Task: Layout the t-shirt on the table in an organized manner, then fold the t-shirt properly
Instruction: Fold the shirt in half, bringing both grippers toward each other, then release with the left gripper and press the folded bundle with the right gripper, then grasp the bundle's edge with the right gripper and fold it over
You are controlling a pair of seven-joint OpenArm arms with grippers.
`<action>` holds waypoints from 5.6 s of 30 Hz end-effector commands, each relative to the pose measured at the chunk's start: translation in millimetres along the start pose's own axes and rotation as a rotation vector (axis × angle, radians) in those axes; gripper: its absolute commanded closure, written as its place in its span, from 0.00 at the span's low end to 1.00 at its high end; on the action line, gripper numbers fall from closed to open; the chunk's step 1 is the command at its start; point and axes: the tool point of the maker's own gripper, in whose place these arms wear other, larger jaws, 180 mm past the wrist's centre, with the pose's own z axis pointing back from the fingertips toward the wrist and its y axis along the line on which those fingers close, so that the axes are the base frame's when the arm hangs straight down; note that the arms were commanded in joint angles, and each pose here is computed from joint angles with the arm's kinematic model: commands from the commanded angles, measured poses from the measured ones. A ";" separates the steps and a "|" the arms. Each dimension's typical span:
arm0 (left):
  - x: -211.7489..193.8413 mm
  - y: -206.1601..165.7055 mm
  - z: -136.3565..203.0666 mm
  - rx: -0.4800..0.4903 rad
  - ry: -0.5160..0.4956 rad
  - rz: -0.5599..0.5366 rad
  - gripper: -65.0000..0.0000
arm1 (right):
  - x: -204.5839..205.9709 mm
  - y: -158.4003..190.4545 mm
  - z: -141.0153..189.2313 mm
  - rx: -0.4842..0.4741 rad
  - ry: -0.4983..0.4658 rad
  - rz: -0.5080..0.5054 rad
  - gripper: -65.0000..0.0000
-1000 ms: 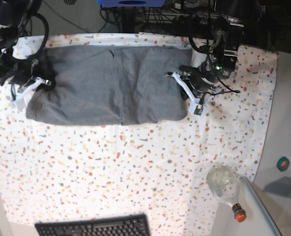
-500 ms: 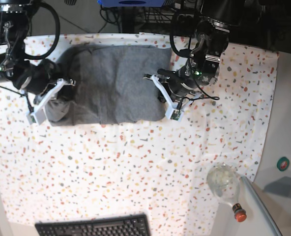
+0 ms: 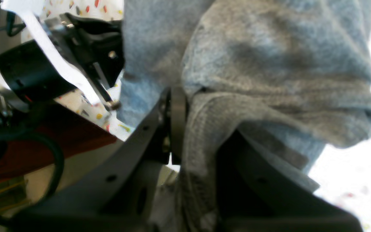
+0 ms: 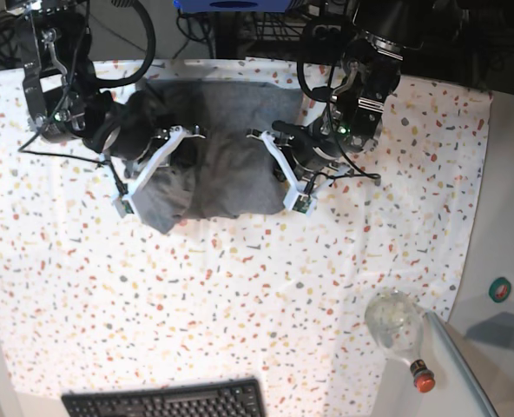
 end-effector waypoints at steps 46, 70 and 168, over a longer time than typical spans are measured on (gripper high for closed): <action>-76.3 186.7 184.0 0.505 -0.017 0.113 1.00 | -25.4 18.0 -54.5 -0.107 0.059 0.133 0.59; -119.5 257.5 241.5 0.585 -0.040 0.370 1.00 | 29.0 -96.9 9.5 -0.414 -0.153 -0.021 1.00; -135.1 318.5 295.2 0.682 -0.045 0.407 1.00 | -83.0 103.6 -75.4 -0.125 0.262 0.444 0.49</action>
